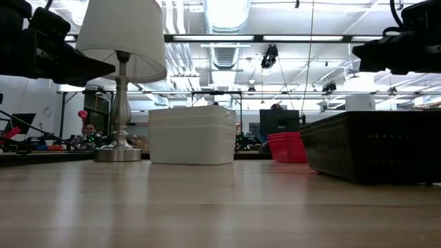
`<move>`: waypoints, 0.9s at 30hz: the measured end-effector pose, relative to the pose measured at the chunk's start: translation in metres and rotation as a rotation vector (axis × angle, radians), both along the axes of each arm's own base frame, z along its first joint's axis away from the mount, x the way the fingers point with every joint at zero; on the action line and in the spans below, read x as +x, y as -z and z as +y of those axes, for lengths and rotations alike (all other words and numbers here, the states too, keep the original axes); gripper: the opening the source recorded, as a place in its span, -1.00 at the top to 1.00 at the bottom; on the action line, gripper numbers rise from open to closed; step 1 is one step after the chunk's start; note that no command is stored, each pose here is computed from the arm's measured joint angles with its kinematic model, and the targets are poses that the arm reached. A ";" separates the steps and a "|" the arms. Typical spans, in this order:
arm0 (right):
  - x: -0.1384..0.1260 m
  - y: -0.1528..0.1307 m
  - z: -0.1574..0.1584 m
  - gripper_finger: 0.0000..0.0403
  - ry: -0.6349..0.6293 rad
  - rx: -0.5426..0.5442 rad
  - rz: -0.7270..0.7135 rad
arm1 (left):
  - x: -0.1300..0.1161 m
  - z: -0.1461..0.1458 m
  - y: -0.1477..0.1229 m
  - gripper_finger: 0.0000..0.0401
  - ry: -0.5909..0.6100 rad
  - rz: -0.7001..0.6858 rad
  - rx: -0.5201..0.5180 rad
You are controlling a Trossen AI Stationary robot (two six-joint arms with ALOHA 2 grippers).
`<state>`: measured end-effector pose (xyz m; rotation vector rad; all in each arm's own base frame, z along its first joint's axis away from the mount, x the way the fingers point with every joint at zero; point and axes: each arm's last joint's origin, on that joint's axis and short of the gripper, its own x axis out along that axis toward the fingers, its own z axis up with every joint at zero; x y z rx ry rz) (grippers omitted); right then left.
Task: Stack baskets by color
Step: Return to Home Position
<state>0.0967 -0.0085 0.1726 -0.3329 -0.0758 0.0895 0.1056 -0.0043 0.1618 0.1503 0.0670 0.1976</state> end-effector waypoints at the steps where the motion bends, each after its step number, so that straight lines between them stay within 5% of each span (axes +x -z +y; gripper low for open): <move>1: 0.000 0.000 0.000 0.96 0.000 0.018 0.000 | 0.000 0.000 0.000 1.00 0.001 0.005 0.001; 10: 0.000 0.001 0.000 0.96 -0.002 0.112 0.024 | 0.002 0.000 0.003 1.00 0.000 0.037 0.004; 27: 0.001 0.002 0.000 0.96 -0.002 0.113 0.026 | 0.005 -0.001 0.007 1.00 0.001 0.084 0.010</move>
